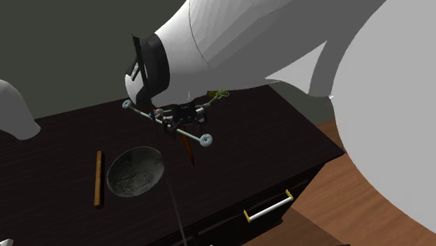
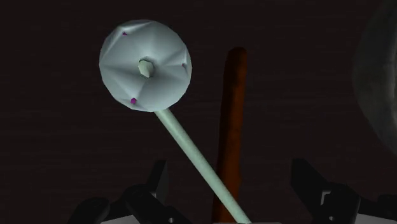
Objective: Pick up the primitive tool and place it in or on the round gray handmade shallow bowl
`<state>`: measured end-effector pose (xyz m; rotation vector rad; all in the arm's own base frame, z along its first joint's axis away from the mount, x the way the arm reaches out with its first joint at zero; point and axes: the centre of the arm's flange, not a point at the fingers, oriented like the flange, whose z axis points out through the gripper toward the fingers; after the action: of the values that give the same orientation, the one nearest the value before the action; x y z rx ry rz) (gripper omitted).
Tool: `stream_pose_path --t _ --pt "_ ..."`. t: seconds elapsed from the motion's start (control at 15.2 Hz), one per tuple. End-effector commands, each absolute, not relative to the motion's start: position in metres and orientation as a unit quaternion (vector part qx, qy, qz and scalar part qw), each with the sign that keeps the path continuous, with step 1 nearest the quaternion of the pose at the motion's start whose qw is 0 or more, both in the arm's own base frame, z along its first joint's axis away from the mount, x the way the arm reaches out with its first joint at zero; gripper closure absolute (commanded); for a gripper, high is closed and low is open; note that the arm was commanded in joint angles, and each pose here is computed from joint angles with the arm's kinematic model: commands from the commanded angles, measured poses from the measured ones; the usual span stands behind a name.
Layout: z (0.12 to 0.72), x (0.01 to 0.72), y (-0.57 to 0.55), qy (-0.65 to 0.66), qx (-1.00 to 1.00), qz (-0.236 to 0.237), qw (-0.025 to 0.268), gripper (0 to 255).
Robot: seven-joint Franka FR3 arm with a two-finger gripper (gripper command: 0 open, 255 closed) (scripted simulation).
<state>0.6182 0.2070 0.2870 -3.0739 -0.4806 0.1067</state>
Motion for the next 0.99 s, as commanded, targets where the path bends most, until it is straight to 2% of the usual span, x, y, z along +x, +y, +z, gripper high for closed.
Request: stream_pose_path --t 0.0,0.46,0.92 --pt "0.273 0.621 0.214 -0.157 -0.987 0.035 0.015 0" --pt "0.238 0.619 0.215 -0.157 -0.987 0.035 0.015 0" --pt "0.238 0.619 0.215 -0.157 -0.987 0.035 0.015 0"
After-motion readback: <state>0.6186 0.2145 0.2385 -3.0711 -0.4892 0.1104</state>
